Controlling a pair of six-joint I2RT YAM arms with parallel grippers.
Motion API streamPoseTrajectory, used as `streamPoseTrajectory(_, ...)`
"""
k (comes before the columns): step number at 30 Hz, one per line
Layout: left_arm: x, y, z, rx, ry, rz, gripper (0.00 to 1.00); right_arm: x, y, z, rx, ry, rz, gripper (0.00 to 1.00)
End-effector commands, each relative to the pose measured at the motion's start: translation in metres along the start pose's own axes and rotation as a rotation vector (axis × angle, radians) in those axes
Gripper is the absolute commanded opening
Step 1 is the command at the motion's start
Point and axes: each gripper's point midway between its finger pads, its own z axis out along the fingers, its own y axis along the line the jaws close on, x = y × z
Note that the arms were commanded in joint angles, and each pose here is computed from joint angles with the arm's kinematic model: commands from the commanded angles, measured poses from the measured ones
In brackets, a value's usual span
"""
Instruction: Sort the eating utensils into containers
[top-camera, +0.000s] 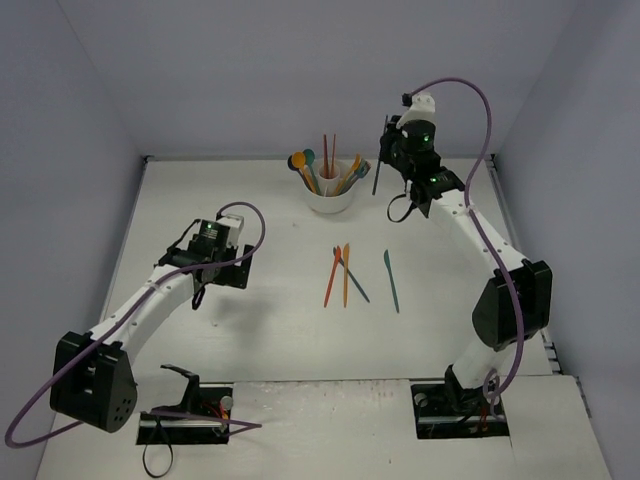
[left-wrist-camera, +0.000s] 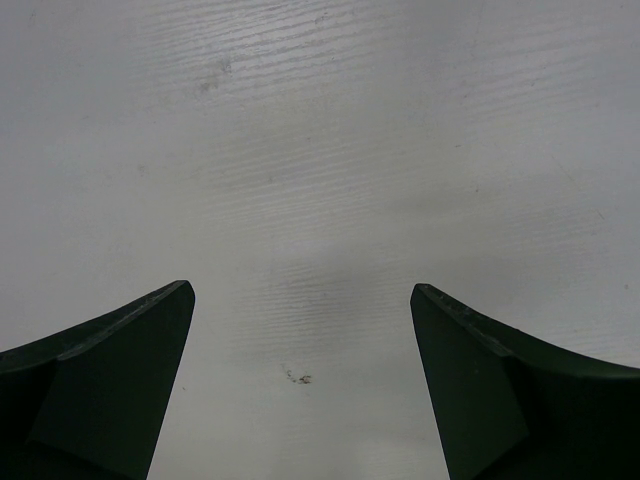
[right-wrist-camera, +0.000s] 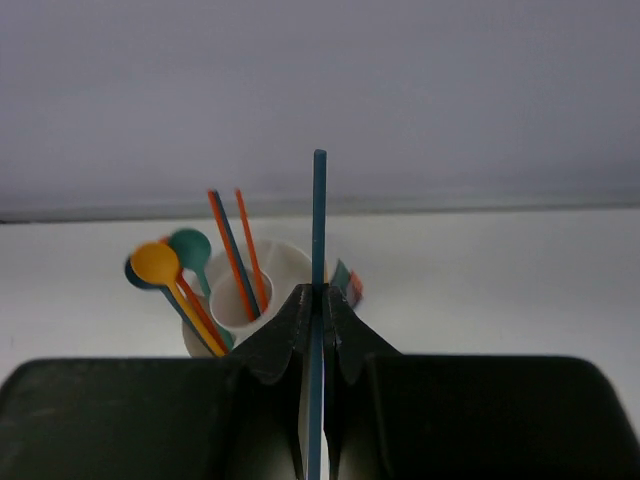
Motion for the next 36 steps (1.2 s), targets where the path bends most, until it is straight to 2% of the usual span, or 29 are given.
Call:
streamPoseTrajectory(1, -0.030, 0.002, -0.006, -0.004, -0.083, -0.028, 0.88, -0.077, 0.043, 0.004, -0.171, -0.328, -0.030, 0.00)
streamPoseTrajectory(9, -0.023, 0.005, 0.004, -0.028, -0.044, -0.017, 0.88, -0.104, 0.089, 0.025, -0.323, -0.509, -0.033, 0.00)
streamPoseTrajectory(15, -0.020, 0.006, 0.008, -0.035, -0.034, -0.013, 0.88, -0.090, 0.104, 0.050, -0.364, -0.539, -0.048, 0.00)
streamPoseTrajectory(28, -0.018, 0.007, 0.010, -0.044, -0.040, -0.008, 0.88, -0.039, 0.110, 0.096, -0.375, -0.506, -0.056, 0.00)
streamPoseTrajectory(36, -0.019, 0.006, 0.011, -0.038, -0.039, -0.008, 0.88, -0.006, 0.120, 0.101, -0.391, -0.453, -0.073, 0.00)
